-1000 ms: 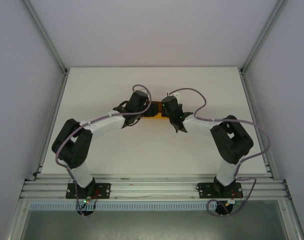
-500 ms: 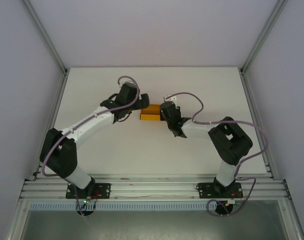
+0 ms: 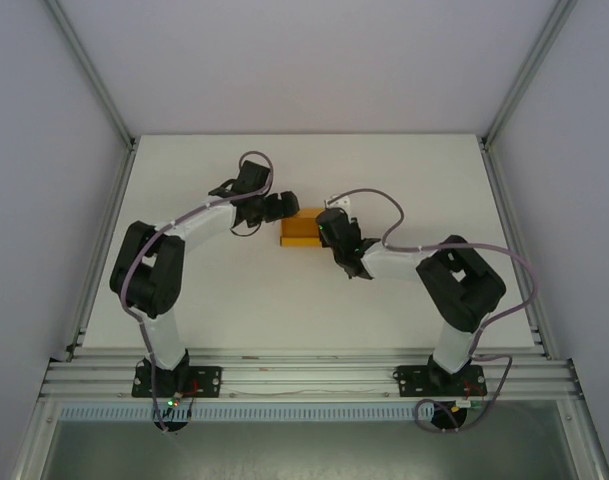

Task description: Assemble paper box

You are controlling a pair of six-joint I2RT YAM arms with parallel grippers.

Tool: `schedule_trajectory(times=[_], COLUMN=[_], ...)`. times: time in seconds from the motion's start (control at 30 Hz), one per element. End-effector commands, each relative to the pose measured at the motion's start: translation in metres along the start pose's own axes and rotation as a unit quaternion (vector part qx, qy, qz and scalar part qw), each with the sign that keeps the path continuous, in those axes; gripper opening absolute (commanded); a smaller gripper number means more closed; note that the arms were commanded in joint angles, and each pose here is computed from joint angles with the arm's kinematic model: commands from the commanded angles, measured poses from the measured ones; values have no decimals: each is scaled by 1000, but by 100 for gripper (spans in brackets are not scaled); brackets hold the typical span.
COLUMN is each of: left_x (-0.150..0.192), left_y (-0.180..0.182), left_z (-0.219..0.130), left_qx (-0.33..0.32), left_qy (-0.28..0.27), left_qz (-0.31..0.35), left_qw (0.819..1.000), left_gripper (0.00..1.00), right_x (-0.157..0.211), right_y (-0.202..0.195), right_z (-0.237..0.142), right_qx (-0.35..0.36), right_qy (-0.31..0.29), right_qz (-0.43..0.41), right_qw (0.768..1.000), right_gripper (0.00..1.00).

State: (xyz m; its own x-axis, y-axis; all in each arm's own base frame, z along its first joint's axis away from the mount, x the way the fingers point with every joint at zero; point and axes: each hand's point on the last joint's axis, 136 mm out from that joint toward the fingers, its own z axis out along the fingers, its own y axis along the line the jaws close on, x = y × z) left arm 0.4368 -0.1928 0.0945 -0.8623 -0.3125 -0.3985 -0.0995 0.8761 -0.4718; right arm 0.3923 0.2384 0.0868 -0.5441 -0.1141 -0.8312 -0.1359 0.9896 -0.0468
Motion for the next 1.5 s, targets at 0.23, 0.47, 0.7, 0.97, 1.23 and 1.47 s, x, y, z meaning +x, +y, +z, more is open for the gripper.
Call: schedule_trajectory(times=[0.23,0.47,0.7,0.97,1.23,1.47], left_x=[26,32,30,26,31,44], left_y=[12,28,25,18,24,43], left_z=[13,21,31,46,58,61], left_qx=[17,-14,-4,14,72,123], left_qy=[17,20,25,31,45,68], left_qz=[-14,-1,4,22,-5,-65], left_qw=[1000,1000,1000,999,996,988], left_gripper=[73,70,69,65,52,39], right_x=[14,25,43,22,4,-9], right_y=[6,5,-17,-36,-56,-59], right_z=[-28,-62,-98,-103,-74,-40], right_qx=[-5,-62,-78,-81,-74,-107], right_qy=[27,56,82,56,72,113], right_qz=[-18,-10,-9,54,121,188], right_qw=[999,996,994,994,987,970], right_gripper=[25,44,67,95,100,100])
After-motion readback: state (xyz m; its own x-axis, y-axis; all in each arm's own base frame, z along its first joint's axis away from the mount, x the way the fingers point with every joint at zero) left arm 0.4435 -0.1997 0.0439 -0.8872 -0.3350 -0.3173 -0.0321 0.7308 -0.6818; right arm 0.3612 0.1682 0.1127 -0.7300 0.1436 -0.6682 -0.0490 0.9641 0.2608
